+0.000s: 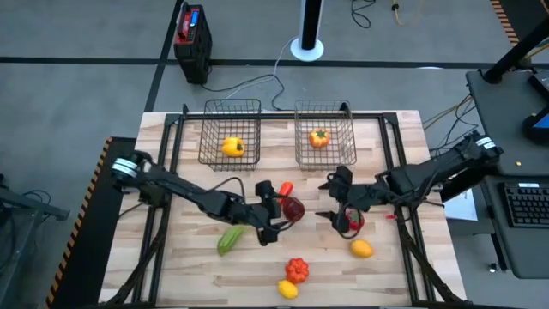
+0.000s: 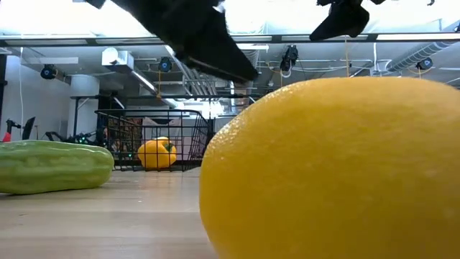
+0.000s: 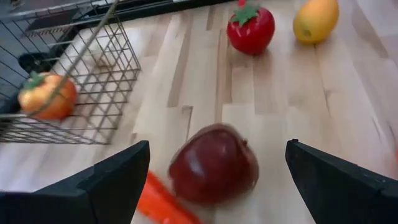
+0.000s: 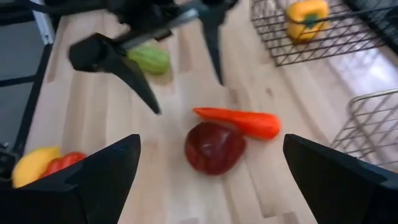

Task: Sort produce into baskets
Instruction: Put the red apple into the gold wire basket

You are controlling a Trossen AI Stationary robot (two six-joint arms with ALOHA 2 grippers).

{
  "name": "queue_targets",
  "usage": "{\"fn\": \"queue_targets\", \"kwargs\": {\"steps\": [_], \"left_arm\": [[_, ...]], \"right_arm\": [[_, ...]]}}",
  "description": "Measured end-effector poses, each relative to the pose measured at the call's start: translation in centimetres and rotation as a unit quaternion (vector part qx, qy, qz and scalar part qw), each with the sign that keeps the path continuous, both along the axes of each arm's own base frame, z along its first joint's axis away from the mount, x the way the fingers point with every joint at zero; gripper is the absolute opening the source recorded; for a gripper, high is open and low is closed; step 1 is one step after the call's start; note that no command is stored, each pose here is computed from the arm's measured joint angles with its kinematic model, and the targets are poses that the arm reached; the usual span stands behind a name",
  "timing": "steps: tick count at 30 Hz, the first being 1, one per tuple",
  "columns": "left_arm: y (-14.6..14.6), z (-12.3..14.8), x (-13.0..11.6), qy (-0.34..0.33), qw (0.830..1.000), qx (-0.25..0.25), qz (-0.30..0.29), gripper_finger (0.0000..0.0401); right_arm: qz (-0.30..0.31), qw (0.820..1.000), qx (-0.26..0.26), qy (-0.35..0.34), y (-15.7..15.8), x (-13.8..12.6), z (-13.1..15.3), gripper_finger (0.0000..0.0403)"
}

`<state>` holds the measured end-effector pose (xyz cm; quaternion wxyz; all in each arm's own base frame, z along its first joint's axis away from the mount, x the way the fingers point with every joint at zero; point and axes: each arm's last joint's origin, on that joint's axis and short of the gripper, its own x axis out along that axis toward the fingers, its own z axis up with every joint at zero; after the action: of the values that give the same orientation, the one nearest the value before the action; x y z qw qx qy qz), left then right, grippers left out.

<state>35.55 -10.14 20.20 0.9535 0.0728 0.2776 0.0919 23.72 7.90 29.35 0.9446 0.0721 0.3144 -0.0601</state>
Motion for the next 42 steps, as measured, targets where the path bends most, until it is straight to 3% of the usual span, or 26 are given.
{"fn": "queue_targets", "kwargs": {"steps": [6,15,21,42], "left_arm": [[-0.2,-2.4,1.5,-0.02,0.999,-0.033,0.021,0.0356],[1.2,-3.9,2.2,-0.016,0.994,-0.078,0.07,0.0356],[1.7,-5.2,2.6,-0.002,0.992,-0.11,0.064,0.0356],[1.4,-7.2,3.2,0.004,0.992,-0.115,0.053,0.0353]], "right_arm": [[0.007,1.0,0.002,0.012,1.5,0.1,-0.8,0.0386],[0.015,1.0,0.006,0.01,2.7,-0.4,-0.8,0.0386],[0.019,1.0,0.003,0.01,2.9,-0.5,-0.9,0.0386],[0.014,1.0,-0.005,0.014,2.8,-0.6,-1.0,0.0386]]}}
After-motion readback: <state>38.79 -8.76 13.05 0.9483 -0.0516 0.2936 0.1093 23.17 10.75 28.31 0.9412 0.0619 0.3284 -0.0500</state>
